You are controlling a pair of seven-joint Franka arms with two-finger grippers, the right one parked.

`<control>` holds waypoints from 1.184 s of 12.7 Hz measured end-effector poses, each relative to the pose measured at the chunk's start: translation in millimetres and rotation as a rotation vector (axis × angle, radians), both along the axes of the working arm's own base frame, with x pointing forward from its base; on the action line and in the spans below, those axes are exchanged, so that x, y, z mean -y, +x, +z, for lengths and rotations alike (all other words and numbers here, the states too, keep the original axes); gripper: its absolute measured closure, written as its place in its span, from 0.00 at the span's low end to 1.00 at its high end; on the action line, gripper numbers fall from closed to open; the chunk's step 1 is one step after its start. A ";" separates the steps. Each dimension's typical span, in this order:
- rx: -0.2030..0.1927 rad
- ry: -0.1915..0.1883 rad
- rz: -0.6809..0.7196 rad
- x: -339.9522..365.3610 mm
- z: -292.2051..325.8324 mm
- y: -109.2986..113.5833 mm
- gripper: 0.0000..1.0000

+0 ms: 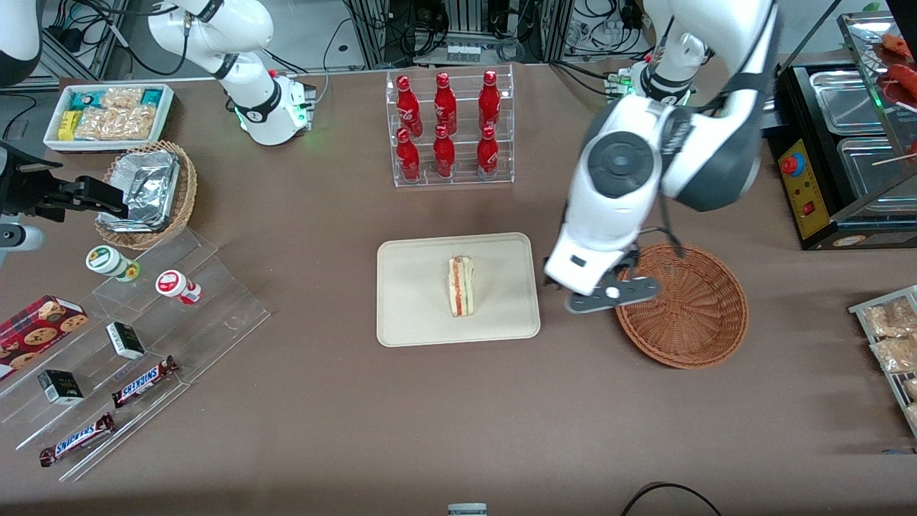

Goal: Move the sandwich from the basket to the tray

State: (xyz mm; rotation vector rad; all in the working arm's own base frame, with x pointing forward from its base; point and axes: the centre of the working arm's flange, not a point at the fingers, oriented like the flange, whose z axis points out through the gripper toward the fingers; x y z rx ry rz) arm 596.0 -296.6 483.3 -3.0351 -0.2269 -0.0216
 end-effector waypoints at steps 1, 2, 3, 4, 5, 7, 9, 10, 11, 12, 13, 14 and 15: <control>-0.004 -0.005 -0.010 -23.7 8.1 1.3 0.00; -0.006 -0.011 -0.025 -48.7 19.4 -0.8 0.00; -0.005 -0.018 -0.040 -73.7 33.9 -6.7 0.00; -0.004 -0.027 -0.053 -98.0 50.3 -16.5 0.00; -0.006 -0.037 -0.070 -122.0 66.5 -28.2 0.00; -0.014 -0.052 -0.116 -163.4 89.4 -46.3 0.00; -0.024 -0.059 -0.153 -197.7 100.2 -53.2 0.00; -0.027 -0.062 -0.164 -214.1 103.5 -54.1 0.00; -0.027 -0.064 -0.169 -227.9 105.8 -54.1 0.00; -0.025 -0.065 -0.170 -238.4 107.1 -53.8 0.00; -0.025 -0.065 -0.174 -248.3 107.7 -53.2 0.00; -0.026 -0.066 -0.181 -256.4 107.6 -52.6 0.00; -0.028 -0.067 -0.188 -262.5 107.2 -52.2 0.00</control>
